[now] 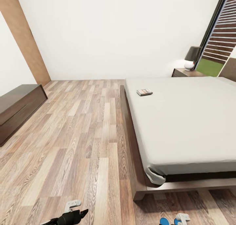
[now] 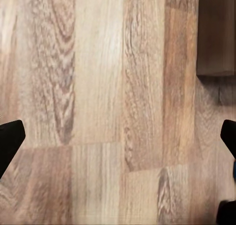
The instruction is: In the bedroom, move the book from the bed onto either nightstand, and place the two sandals side by side next to the bed.
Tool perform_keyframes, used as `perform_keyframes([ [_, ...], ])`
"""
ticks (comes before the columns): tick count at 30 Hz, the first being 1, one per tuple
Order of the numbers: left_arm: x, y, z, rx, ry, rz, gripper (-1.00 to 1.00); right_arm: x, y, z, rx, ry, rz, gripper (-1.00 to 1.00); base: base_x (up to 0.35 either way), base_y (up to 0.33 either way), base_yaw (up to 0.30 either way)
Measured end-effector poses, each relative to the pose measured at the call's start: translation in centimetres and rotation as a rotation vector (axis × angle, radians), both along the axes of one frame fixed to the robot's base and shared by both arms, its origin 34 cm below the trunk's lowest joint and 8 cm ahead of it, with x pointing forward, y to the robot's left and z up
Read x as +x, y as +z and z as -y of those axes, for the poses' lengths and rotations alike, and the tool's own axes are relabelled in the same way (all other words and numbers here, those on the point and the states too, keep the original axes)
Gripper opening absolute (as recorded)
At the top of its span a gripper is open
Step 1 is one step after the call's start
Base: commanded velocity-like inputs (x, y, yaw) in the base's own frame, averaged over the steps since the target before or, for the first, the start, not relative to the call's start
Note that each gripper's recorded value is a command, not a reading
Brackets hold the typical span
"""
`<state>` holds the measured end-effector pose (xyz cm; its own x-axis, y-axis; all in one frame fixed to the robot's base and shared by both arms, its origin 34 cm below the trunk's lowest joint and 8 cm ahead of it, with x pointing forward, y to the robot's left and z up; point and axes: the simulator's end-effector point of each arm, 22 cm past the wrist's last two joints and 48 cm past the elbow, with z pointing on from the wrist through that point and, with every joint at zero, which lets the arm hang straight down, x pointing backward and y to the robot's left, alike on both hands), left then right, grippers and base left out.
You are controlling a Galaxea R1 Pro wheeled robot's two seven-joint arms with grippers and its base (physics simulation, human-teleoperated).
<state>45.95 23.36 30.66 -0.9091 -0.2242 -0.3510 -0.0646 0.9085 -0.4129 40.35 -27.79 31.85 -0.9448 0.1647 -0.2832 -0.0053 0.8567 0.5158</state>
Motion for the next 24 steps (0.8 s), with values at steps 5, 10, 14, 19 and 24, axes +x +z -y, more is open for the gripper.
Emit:
perform_keyframes([
  [5, 0.2, 1.0, 0.0, 0.001, 0.0, 0.0, 1.0, 0.2, 1.1, 0.0, 0.001, -0.002, 0.001, 1.0, 0.0, 0.0, 0.0],
  [10, 0.4, 2.1, 0.0, 0.001, 0.001, 0.0, 1.0, 0.5, 2.1, 0.0, 0.002, -0.004, 0.002, 1.0, 0.0, 0.0, 0.0],
  [14, 0.6, 2.9, -0.1, 0.002, 0.002, 0.0, 1.0, 0.6, 3.0, 0.0, 0.002, -0.005, 0.003, 1.0, 0.0, 0.0, 0.0],
  [19, 0.8, 4.0, -0.2, 0.003, 0.002, 0.001, 1.0, 0.8, 4.0, 0.0, 0.002, -0.005, 0.002, 1.0, 0.0, 0.0, 0.0],
  [24, 0.9, 5.0, -0.1, 0.002, 0.002, 0.001, 1.0, 1.0, 5.0, 0.0, 0.002, -0.005, 0.002, 1.0, 0.0, 0.0, 0.0],
])
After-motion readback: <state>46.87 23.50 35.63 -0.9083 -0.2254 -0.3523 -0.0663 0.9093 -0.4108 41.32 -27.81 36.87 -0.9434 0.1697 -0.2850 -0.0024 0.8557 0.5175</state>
